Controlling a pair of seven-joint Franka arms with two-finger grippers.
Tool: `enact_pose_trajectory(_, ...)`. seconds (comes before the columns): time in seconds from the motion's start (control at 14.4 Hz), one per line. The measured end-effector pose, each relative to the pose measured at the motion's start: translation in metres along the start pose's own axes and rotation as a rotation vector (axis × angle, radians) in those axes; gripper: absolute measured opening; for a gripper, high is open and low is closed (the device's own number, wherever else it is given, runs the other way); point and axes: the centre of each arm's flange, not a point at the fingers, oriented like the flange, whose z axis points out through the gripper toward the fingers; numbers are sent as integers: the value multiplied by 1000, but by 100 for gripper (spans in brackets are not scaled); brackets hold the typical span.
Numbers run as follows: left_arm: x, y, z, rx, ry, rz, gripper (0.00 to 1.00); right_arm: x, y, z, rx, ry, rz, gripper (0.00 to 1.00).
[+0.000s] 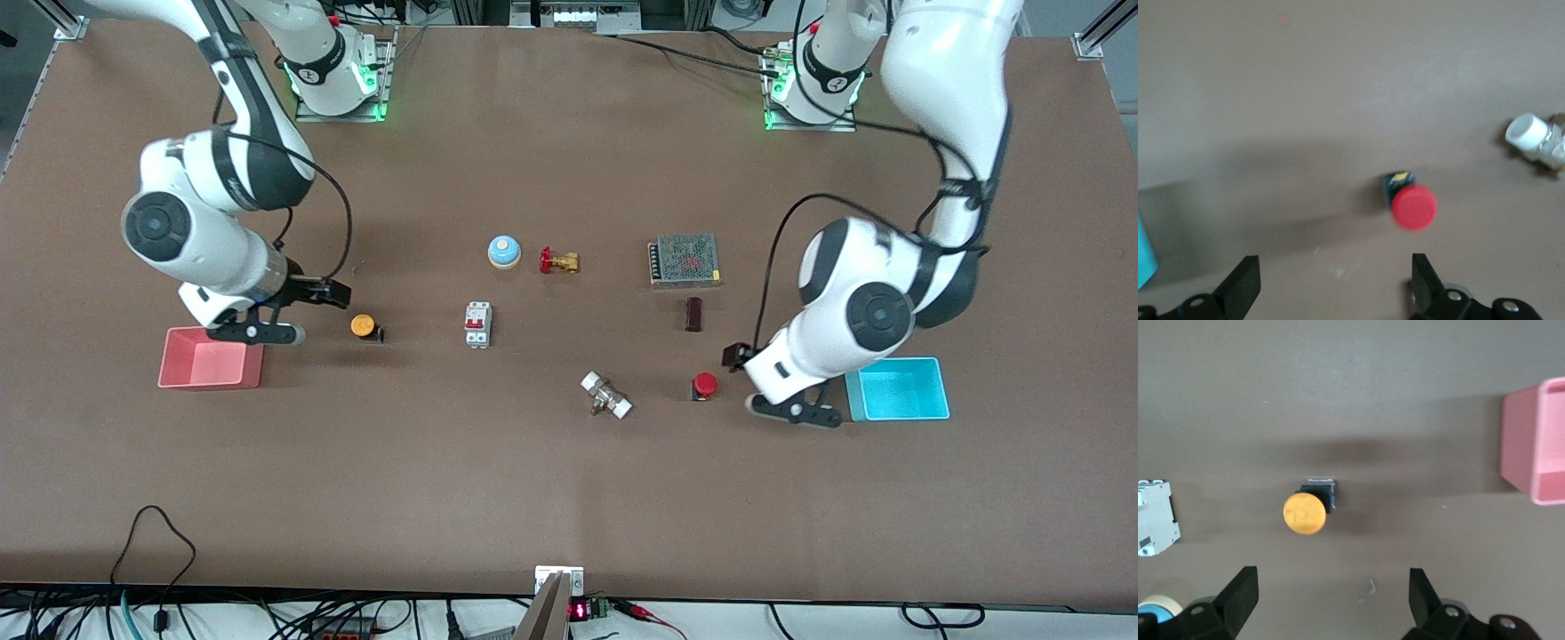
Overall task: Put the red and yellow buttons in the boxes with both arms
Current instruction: 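Reach the right gripper to the yellow button while the left gripper reaches the red button, then close the right gripper on the yellow button while the left gripper grasps the red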
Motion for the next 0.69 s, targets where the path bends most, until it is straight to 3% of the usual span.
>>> enact_pose_trajectory(0.42,13,46,59,-15,92,-3,100,7,-15,61,15,-11,-5,100)
enact_pose_trajectory(0.69,10,49,84,-11,83,-9,100,8,-23,83,3,0,-13,100)
